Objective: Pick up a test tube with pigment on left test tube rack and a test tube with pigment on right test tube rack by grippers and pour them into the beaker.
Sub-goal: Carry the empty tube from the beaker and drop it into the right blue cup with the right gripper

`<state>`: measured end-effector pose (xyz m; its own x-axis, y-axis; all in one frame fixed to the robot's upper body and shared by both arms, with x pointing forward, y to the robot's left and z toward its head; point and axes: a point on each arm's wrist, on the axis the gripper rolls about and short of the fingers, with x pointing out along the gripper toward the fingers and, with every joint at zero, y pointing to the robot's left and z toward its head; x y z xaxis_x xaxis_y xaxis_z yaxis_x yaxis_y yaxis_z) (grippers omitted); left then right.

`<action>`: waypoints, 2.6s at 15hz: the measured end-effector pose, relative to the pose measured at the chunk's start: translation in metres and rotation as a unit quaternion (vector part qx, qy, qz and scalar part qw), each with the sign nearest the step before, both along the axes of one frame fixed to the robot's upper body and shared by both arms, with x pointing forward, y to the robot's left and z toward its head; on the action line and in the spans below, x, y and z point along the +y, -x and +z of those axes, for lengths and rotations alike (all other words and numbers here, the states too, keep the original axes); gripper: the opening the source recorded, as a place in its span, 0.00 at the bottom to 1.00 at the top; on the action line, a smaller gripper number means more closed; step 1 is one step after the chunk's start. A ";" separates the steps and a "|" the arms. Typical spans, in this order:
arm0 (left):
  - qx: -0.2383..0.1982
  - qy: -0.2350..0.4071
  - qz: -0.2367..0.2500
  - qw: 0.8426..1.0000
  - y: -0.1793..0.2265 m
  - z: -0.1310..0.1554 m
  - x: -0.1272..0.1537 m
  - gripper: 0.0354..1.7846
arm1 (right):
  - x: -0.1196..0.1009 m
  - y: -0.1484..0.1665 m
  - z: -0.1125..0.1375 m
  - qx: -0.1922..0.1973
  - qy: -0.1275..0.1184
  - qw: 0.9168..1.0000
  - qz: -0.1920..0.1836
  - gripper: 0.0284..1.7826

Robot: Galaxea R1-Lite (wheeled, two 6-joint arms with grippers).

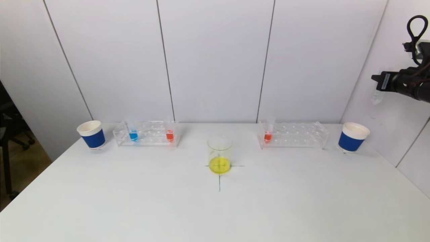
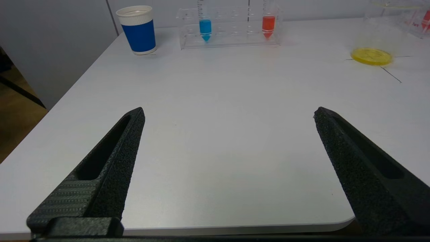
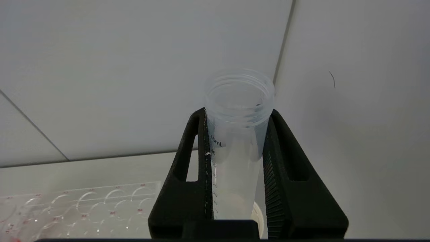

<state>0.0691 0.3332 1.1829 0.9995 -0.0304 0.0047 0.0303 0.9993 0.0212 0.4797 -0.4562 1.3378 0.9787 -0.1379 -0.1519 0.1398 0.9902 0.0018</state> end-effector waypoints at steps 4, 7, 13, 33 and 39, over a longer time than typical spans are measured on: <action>0.000 0.000 0.000 1.000 0.000 0.000 0.000 0.99 | -0.009 -0.009 -0.023 -0.006 0.002 1.000 -0.005 0.26; 0.000 0.000 0.000 1.000 0.000 0.000 0.000 0.99 | -0.011 -0.014 -0.042 -0.007 0.003 1.000 -0.005 0.26; 0.000 0.000 0.000 1.000 0.000 0.000 0.000 0.99 | -0.010 -0.020 -0.072 0.027 -0.008 1.000 -0.003 0.26; 0.000 0.000 0.000 1.000 0.000 0.000 0.000 0.99 | -0.007 -0.022 -0.136 0.042 -0.013 0.999 0.003 0.26; 0.000 0.000 0.000 1.000 0.000 0.000 0.000 0.99 | -0.007 -0.022 -0.141 0.037 -0.011 0.999 0.002 0.26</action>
<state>0.0691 0.3332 1.1829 0.9995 -0.0300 0.0051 0.0299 0.9993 0.0216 0.5015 -0.4634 1.1968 0.9656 -0.1292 -0.2258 0.1357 0.9907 0.0131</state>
